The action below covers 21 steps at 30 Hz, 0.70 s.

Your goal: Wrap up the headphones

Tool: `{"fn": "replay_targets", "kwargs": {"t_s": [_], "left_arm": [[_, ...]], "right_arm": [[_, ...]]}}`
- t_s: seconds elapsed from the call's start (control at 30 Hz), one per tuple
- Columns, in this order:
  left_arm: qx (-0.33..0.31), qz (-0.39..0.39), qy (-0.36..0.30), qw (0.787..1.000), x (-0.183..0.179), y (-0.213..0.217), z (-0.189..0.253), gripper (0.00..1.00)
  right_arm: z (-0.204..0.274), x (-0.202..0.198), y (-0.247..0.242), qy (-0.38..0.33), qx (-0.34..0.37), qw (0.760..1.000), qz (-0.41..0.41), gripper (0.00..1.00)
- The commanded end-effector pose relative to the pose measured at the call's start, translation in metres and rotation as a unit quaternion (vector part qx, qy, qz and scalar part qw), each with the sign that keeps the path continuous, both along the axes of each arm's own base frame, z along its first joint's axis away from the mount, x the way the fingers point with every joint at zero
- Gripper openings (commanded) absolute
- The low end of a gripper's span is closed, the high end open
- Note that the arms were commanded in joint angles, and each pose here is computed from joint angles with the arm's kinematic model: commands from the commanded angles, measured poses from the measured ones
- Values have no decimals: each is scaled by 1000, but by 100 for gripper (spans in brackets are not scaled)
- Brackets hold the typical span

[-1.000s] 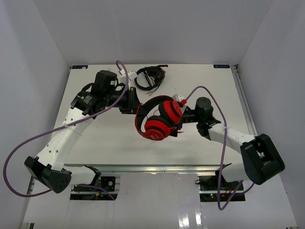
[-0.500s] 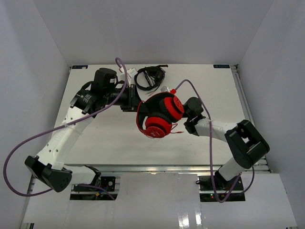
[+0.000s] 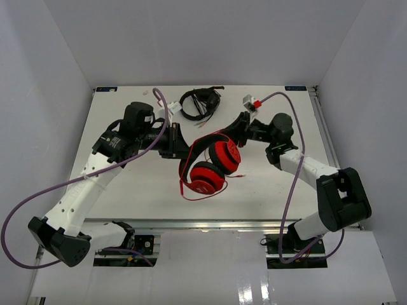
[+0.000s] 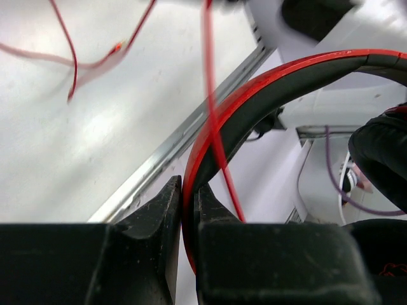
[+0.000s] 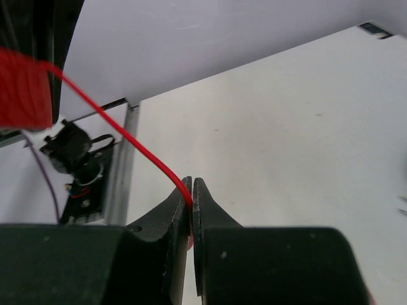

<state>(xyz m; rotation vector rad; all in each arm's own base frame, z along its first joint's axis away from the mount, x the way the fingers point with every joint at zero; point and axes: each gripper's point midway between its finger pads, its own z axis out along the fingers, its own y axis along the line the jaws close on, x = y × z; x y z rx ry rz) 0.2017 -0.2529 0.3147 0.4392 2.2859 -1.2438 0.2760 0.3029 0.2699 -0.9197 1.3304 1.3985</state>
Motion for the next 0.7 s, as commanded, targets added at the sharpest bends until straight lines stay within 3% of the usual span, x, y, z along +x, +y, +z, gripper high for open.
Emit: {"fn": "replay_targets", "kwargs": {"t_s": [0.0,0.07,0.27,0.47,0.67], "left_arm": [[23,-33,14,999,-20,8,-39,0],[53,-33,18,998,-18,12,-61,0],[123,-27,16,992,-8,16,-100,0],[155,-4,-18,988,5,21,-100,0],[183,22,-94,978,20,29,-89,0]], "right_arm": [[38,46,-39,-88,-43,992,-82,8],[49,52,-44,-138,-67,983,-98,8],[46,54,-50,-155,-101,976,-114,8],[34,42,-51,-150,-114,978,-94,8],[11,36,-55,-139,-135,977,-90,8]]}}
